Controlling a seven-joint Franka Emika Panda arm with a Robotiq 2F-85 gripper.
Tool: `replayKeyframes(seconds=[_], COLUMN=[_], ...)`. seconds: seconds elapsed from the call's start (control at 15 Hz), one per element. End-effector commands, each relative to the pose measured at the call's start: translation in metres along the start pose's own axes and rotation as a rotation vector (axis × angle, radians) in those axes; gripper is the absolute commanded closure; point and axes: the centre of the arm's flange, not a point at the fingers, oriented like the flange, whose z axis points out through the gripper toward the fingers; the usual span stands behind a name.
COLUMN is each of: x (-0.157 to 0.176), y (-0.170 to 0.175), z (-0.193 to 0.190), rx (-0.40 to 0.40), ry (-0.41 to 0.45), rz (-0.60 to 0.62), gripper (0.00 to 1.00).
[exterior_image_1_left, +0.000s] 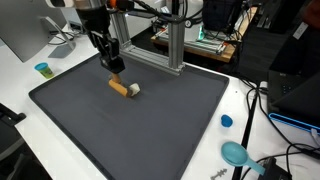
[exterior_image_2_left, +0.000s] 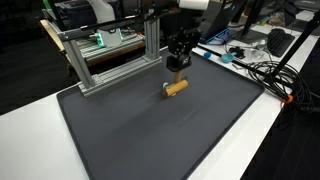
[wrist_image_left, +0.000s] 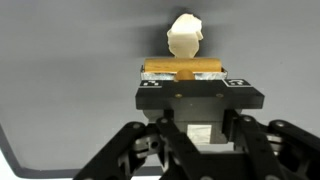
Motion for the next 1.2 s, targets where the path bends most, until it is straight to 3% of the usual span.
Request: replayKeyframes(seconds=[0.0, 0.53, 0.8, 1.13], x=[-0.03, -0.014, -0.017, -0.028], y=[0.004, -0.002, 0.001, -0.002], z=[-0.025, 0.025, 0.045, 0.058], rx=[-0.028, -0.005, -0.061, -0.067], ry=[-0.012, -0.037, -0.141, -0.204], rz=[-0.028, -0.013, -0.02, -0.035], gripper=[0.78, 0.78, 0.78, 0.78])
